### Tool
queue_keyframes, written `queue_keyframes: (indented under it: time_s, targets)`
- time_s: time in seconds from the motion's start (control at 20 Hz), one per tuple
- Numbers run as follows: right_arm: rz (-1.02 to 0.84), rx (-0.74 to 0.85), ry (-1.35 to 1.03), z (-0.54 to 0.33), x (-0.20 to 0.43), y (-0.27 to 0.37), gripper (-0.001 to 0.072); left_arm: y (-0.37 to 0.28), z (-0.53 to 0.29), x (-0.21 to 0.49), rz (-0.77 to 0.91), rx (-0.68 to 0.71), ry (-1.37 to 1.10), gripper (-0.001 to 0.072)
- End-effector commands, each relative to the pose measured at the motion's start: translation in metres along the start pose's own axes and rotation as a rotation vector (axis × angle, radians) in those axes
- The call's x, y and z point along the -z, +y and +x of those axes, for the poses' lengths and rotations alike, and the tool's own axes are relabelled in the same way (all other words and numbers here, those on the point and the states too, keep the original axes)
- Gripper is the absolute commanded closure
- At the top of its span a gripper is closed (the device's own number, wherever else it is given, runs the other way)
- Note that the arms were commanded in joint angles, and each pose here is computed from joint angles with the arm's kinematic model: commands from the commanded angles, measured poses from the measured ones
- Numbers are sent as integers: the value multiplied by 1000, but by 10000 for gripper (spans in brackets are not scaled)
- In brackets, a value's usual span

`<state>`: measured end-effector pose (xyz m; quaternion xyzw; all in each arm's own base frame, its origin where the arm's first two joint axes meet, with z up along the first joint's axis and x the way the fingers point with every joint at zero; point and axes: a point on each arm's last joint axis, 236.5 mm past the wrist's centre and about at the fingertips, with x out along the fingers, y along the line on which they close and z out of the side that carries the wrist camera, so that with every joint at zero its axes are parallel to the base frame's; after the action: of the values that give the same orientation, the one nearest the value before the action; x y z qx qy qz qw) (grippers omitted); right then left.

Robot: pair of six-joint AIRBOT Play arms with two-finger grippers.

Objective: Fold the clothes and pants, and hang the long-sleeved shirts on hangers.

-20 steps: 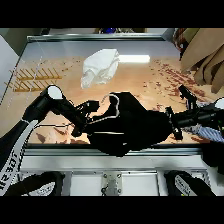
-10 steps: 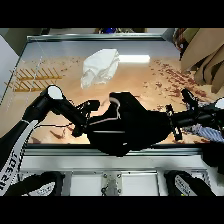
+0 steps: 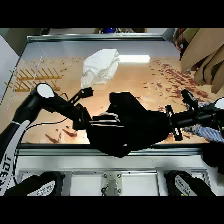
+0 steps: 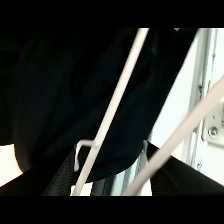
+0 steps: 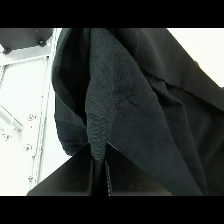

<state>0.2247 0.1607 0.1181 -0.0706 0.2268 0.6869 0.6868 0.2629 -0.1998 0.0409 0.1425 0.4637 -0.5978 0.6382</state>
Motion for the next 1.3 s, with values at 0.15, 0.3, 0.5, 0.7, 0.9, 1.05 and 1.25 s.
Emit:
queue_keyframes:
  time_s: [0.15, 0.3, 0.5, 0.7, 0.9, 1.05, 1.25]
  targets:
    - [155, 98, -4, -1, 1, -23, 689, 23, -89, -7, -218, -300, -206, 265]
    - [252, 153, -17, -3, -1, -34, 690, 25, -128, -8, -259, -434, -294, 265]
    - [331, 230, -127, -17, -43, -45, 690, 24, -154, -4, -477, -509, -407, 266]
    - [305, 302, -178, -34, -79, -51, 690, 14, -120, 4, -652, -462, -466, 267]
    - [325, 314, -182, -36, -82, -50, 690, -10, -41, -1, -722, -342, -448, 264]
    - [330, 314, -183, -36, -82, -51, 690, -30, 22, -8, -796, -245, -399, 263]
    - [330, 313, -183, -36, -82, -50, 690, -46, 86, -19, -858, -170, -293, 263]
